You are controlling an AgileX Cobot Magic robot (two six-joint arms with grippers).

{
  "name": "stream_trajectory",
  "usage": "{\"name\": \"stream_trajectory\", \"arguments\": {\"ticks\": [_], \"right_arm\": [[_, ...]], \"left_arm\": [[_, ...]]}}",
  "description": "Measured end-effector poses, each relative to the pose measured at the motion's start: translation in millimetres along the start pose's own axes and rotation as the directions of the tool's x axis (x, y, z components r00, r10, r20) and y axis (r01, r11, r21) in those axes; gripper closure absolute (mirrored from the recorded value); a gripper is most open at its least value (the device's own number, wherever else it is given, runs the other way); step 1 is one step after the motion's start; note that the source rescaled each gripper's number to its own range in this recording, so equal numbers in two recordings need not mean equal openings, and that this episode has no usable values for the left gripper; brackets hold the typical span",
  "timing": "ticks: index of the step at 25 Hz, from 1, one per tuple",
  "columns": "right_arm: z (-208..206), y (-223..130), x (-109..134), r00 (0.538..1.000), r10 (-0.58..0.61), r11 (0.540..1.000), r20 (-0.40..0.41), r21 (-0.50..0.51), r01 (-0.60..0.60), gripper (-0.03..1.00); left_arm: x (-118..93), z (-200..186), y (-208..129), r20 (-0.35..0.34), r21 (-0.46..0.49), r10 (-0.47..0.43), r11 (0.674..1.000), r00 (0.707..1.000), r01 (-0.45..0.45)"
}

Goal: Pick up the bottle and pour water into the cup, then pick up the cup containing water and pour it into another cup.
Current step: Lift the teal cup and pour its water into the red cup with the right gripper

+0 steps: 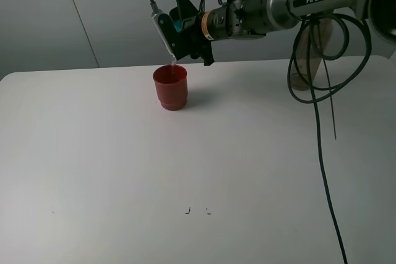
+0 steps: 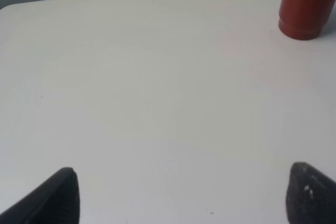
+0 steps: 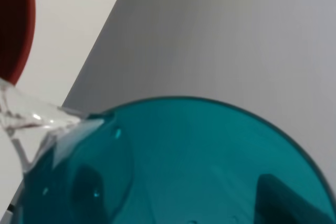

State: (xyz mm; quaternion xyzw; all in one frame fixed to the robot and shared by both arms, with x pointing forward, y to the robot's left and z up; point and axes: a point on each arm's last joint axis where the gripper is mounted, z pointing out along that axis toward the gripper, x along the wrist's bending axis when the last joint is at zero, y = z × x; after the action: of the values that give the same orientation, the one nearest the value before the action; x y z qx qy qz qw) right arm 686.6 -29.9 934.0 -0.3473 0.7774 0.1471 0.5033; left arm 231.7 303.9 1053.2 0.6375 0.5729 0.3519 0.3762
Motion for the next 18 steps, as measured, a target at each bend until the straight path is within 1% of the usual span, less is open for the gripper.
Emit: {"name": "stream_trajectory", "arguments": {"ticks": [10, 18], "right_arm": [[0.5, 1.9, 0.1, 0.991, -0.13, 0.991, -0.01, 0.009, 0.131, 0.92], [0.7, 3.5, -0.1, 0.979, -0.203, 0.979, -0.011, 0.007, 0.203, 0.92]], "left_arm": [[0.0, 0.0, 0.0, 0.0, 0.0, 0.0, 1.0, 1.0, 0.0], [0.0, 0.0, 0.0, 0.0, 0.0, 0.0, 1.0, 1.0, 0.0]]}}
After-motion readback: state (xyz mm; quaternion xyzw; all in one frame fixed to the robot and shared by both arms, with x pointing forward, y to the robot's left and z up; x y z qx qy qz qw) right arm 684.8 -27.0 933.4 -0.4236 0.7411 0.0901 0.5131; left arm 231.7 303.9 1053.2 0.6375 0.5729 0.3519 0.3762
